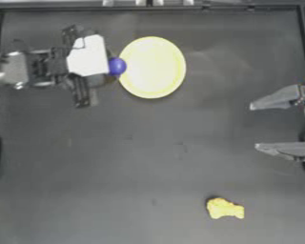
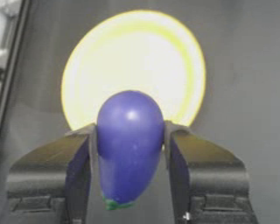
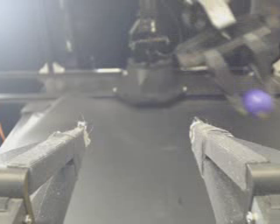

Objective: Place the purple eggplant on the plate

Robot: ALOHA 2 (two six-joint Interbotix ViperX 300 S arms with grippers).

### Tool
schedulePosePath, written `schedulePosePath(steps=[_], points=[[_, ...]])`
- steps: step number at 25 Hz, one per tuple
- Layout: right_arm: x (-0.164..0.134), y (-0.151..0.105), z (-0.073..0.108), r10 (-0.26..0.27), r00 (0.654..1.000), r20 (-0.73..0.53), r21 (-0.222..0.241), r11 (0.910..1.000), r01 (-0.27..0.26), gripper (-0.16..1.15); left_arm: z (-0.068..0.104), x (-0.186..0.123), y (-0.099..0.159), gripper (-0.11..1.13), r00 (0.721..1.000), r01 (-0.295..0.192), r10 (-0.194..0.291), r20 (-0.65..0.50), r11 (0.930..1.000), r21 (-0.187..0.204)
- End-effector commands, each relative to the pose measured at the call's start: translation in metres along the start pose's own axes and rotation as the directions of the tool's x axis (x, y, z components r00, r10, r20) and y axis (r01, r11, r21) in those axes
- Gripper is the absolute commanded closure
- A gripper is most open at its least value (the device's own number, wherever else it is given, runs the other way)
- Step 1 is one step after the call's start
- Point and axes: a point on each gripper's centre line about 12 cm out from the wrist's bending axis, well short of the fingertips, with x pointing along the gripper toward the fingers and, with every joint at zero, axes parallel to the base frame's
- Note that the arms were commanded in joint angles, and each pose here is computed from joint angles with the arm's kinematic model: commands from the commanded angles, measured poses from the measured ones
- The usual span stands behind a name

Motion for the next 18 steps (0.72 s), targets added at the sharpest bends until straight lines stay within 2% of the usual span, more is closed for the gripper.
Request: schedulePosePath(steps=[1, 9, 18], points=[[0.004, 0.0, 0.006, -0.003, 1.0, 0.018, 0.004, 1.0, 0.003, -0.01, 0.012, 0.013, 0.016, 0.64, 0.999, -0.026, 0.026, 0.019, 0.9996, -0.011], [0.01, -0.001, 0.001, -0.005, 1.0, 0.006, 0.005, 1.0, 0.005, -0.01, 0.016, 0.056, 0.03, 0.64, 0.999, -0.037, 0.037, -0.007, 0.9993, 0.001], [0.011, -0.001, -0.001, -0.007, 1.0, 0.0, 0.01, 0.9999, 0.007, -0.01, 0.008, 0.103, 0.043, 0.64, 0.998, -0.042, 0.042, -0.05, 0.999, -0.012]])
